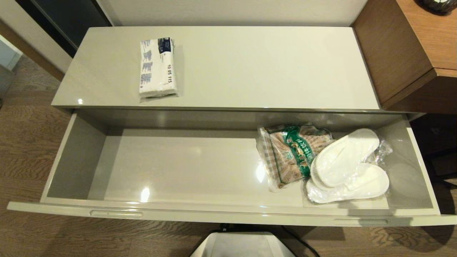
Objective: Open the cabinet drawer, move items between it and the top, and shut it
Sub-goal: Take out the disposable slippers from the drawer
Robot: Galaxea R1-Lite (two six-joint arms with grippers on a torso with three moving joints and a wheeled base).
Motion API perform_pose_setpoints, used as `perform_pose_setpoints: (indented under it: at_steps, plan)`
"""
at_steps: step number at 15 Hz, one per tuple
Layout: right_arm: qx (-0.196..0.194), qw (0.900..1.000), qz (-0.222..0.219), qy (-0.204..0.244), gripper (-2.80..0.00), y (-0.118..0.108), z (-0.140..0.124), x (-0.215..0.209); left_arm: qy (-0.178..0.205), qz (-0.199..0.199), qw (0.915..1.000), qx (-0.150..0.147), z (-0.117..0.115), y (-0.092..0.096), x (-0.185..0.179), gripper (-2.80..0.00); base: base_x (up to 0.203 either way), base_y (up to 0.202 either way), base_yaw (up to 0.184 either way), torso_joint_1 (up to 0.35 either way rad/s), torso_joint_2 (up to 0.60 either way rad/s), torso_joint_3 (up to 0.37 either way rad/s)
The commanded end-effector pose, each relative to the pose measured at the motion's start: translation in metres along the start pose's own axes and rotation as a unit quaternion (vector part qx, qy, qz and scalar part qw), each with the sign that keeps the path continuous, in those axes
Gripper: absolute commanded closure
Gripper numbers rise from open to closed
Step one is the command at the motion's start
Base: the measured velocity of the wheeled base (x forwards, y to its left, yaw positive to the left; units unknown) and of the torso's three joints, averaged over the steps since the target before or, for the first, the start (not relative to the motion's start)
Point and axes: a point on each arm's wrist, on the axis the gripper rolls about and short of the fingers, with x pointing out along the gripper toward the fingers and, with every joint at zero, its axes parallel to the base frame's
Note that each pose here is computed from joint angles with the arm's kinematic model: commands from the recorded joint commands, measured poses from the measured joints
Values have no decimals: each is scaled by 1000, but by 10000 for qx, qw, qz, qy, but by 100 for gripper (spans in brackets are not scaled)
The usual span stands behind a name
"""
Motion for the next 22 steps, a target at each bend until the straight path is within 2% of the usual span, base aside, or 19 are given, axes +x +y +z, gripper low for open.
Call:
perform_pose_setpoints:
  at_steps: [1, 4, 6, 10, 12, 13, 14, 22]
  plan:
    - [96, 9970, -400, 659, 0, 13, 24, 84, 8, 3, 10000, 1, 0, 0, 0, 0, 0, 0, 0, 0, 0, 0]
    - [172, 9947, -586, 830, 0, 24, 44, 155, 8, 3, 10000, 1, 0, 0, 0, 0, 0, 0, 0, 0, 0, 0]
    - [171, 9944, -875, 565, 0, 28, 54, 182, 8, 3, 10000, 1, 0, 0, 0, 0, 0, 0, 0, 0, 0, 0]
    - [295, 9863, -1506, 610, 0, 6, 51, 218, 8, 3, 10000, 1, 0, 0, 0, 0, 0, 0, 0, 0, 0, 0]
    - [269, 9851, -1698, 102, 0, 0, 61, 240, 8, 3, 10000, 1, 0, 0, 0, 0, 0, 0, 0, 0, 0, 0]
    - [250, 9834, -1800, -15, 0, -1, 63, 245, 8, 3, 10000, 1, 0, 0, 0, 0, 0, 0, 0, 0, 0, 0]
    - [248, 9829, -1822, -101, -280, 1, 68, 247, 8, 3, 10000, 1, 0, 0, 0, 0, 0, 0, 0, 0, 0, 0]
    - [297, 9836, -1767, -188, -280, -1, 69, 266, 8, 3, 10000, 1, 0, 0, 0, 0, 0, 0, 0, 0, 0, 0]
